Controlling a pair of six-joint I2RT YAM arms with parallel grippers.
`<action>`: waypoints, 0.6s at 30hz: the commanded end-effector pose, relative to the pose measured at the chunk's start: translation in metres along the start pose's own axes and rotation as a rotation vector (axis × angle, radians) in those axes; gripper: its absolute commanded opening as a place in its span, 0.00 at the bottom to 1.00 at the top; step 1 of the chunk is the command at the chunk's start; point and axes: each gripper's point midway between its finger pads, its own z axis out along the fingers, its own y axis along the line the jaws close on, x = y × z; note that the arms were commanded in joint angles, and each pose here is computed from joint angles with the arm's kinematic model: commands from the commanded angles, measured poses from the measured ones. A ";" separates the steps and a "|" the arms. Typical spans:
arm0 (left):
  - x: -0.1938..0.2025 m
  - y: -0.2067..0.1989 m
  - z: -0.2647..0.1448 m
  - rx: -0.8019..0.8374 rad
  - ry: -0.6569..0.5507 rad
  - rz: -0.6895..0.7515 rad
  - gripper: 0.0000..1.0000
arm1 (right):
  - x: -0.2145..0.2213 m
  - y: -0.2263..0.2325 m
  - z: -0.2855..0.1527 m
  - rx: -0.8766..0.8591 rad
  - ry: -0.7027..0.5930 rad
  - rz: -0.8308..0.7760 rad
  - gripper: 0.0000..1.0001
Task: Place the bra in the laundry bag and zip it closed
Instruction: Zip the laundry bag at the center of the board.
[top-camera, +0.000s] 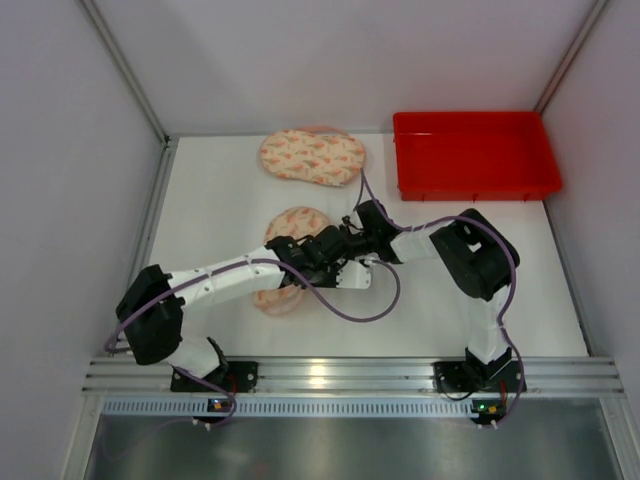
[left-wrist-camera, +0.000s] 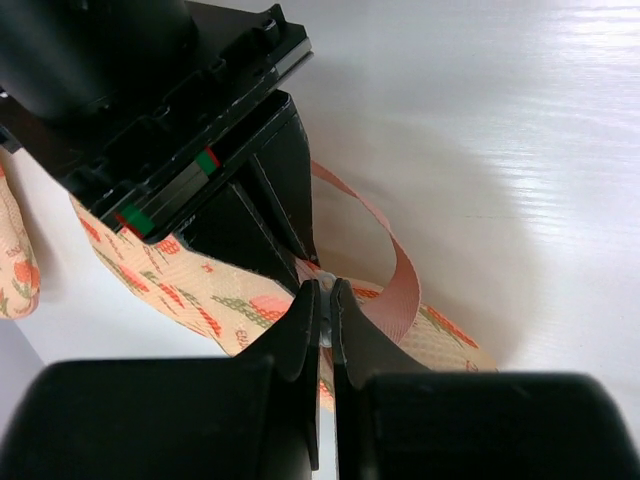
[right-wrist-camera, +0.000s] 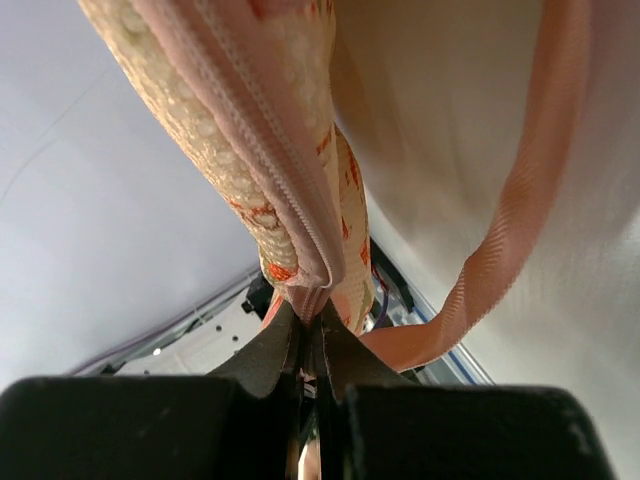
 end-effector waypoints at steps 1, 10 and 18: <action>0.008 -0.034 -0.021 0.119 -0.046 -0.023 0.00 | -0.022 0.012 -0.003 -0.025 -0.050 -0.043 0.00; 0.009 -0.076 -0.042 0.249 -0.158 -0.053 0.00 | -0.036 0.009 -0.007 -0.018 -0.073 -0.054 0.00; 0.015 -0.099 -0.052 0.320 -0.198 -0.058 0.00 | -0.043 0.008 -0.008 -0.010 -0.082 -0.070 0.00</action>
